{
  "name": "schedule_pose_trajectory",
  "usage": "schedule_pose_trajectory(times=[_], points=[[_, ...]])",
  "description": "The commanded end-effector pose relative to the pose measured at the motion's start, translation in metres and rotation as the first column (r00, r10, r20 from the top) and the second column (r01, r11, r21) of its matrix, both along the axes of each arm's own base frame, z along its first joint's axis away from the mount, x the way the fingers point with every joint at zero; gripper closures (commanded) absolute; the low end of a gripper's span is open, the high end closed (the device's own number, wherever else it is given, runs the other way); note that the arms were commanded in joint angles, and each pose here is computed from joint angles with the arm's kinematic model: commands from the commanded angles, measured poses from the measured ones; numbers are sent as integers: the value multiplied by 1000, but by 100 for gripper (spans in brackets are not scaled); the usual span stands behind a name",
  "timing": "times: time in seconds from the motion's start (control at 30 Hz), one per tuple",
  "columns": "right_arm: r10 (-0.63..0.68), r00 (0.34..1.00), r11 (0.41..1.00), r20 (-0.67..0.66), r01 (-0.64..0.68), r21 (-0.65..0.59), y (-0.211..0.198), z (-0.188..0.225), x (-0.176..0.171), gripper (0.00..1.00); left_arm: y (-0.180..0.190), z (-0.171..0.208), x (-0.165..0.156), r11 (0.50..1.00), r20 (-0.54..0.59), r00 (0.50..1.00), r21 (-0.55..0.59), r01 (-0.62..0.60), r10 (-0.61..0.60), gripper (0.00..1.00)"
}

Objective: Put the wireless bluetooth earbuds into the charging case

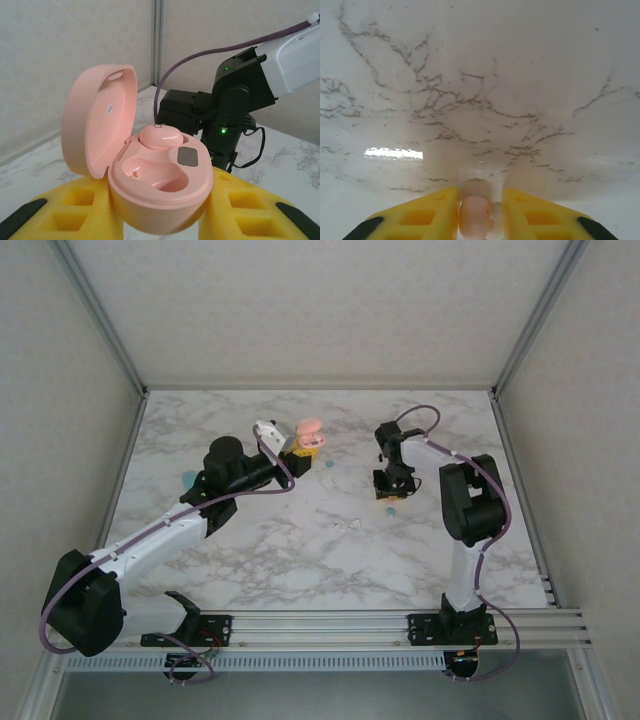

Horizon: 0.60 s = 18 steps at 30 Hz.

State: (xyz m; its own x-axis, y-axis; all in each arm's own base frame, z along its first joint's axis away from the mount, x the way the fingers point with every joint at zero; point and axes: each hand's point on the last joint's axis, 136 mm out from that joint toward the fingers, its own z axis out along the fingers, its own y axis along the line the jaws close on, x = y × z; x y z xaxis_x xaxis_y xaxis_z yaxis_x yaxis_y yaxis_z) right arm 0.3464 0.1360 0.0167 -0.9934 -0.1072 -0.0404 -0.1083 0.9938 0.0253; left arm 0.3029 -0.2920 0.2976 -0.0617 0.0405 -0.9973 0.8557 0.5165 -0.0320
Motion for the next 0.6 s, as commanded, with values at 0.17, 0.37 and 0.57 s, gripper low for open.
schedule_pose_trajectory(times=[0.17,0.37,0.57], points=[[81,996,993,-48,-85,-78,-1,-6,-3,74,3,11,-7,1000,39,999,-8,-4,4,86],[84,995,992,-58,-88,-86,-1,-7,-5,75,3,10,-6,1000,37,999,-9,-3,3,86],[57,997,995,-56,-61,-80,-1,-2,-9,74,3,10,-7,1000,36,999,-9,-4,5,86]])
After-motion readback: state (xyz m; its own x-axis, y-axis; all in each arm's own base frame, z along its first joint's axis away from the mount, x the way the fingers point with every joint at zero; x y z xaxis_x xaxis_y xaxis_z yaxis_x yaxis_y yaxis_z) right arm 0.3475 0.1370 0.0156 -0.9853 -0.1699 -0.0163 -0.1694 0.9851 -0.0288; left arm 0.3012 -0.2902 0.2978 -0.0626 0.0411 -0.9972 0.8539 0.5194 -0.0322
